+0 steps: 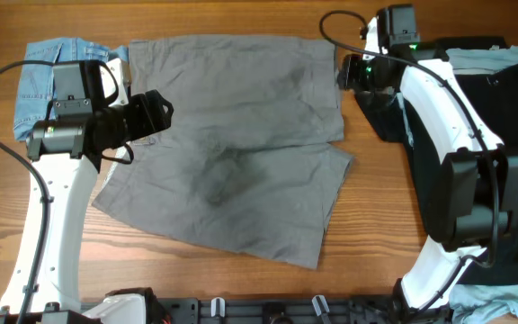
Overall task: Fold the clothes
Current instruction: 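Grasp the shorts' waistband corners with both grippers and spread them flat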
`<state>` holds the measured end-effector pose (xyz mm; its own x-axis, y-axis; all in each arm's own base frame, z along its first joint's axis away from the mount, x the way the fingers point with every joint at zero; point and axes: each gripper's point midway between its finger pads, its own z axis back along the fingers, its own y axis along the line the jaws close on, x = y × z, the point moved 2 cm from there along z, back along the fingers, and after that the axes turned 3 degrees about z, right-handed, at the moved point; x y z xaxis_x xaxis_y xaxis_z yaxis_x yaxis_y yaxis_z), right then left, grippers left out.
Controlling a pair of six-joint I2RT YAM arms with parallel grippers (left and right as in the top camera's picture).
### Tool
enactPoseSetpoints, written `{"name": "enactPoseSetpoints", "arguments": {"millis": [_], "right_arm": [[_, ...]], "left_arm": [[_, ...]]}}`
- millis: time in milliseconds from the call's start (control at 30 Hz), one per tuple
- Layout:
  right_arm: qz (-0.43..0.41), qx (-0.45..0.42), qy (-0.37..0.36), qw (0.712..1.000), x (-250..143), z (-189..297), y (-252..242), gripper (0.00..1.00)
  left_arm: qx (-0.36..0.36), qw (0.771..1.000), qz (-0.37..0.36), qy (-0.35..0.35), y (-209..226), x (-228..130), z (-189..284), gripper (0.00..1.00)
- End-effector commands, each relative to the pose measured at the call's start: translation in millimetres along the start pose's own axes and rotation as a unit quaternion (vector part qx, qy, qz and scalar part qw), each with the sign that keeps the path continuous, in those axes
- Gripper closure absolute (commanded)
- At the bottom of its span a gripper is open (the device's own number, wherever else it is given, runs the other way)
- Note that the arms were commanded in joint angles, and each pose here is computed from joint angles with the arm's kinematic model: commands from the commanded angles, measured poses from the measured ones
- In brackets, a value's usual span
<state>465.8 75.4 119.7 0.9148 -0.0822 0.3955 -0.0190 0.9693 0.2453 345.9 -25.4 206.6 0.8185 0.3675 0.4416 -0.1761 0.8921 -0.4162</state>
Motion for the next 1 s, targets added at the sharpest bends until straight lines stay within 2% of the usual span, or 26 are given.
{"name": "enactPoseSetpoints", "arguments": {"millis": [0, 67, 100, 167, 333, 400, 500, 567, 600, 700, 733, 767, 800, 867, 900, 967], "right_arm": [[-0.018, 0.085, 0.067, 0.994, -27, -6, 25, 0.9], [-0.051, 0.067, 0.117, 0.99, -57, -16, 25, 0.93], [-0.077, 0.03, 0.141, 0.987, -80, -28, 18, 0.93], [-0.11, -0.018, 0.141, 0.984, -103, -48, 0, 0.87], [-0.107, -0.002, 0.123, 0.987, -132, -79, -9, 0.89], [-0.101, -0.031, 0.062, 0.992, -109, -84, -25, 0.91], [-0.132, -0.013, -0.002, 0.991, -63, -70, -47, 0.96], [-0.149, 0.004, 0.008, 0.989, -51, -40, -53, 0.85], [-0.145, 0.011, 0.005, 0.989, -46, -26, -53, 0.83], [-0.116, 0.059, -0.007, 0.991, -44, 41, -34, 0.57], [-0.118, 0.058, 0.013, 0.991, -57, 55, -27, 0.43], [-0.123, 0.056, 0.039, 0.99, -70, 61, -23, 0.35], [-0.126, 0.052, 0.071, 0.988, -85, 62, -18, 0.34], [-0.127, 0.046, 0.129, 0.982, -115, 58, -10, 0.36], [-0.12, 0.046, 0.151, 0.98, -129, 53, -3, 0.36], [-0.097, 0.049, 0.169, 0.98, -143, 45, 9, 0.36]], "left_arm": [[0.01, 1.0, -0.002, -0.004, 3, 1, 2, 0.18], [0.043, 0.999, 0.0, -0.005, 14, -1, 2, 0.25], [0.06, 0.998, 0.002, -0.003, 19, -2, 3, 0.3], [0.065, 0.998, 0.005, 0.009, 21, -8, 3, 0.29], [0.112, 0.992, 0.016, 0.049, 40, -30, 2, 0.26], [0.134, 0.989, 0.018, 0.064, 48, -38, 3, 0.26], [0.133, 0.989, 0.018, 0.063, 48, -38, 3, 0.16], [0.153, 0.985, 0.02, 0.073, 54, -43, 6, 0.12], [0.166, 0.983, 0.019, 0.074, 58, -44, 7, 0.12], [0.191, 0.978, 0.031, 0.084, 69, -48, 9, 0.1], [0.198, 0.975, 0.052, 0.091, 76, -51, 10, 0.1], [0.205, 0.971, 0.072, 0.095, 82, -54, 9, 0.11], [0.214, 0.967, 0.097, 0.102, 91, -60, 8, 0.12], [0.236, 0.951, 0.159, 0.119, 116, -78, 0, 0.2], [0.249, 0.94, 0.194, 0.129, 131, -90, -7, 0.28], [0.262, 0.925, 0.243, 0.126, 160, -101, -20, 0.33]]}}
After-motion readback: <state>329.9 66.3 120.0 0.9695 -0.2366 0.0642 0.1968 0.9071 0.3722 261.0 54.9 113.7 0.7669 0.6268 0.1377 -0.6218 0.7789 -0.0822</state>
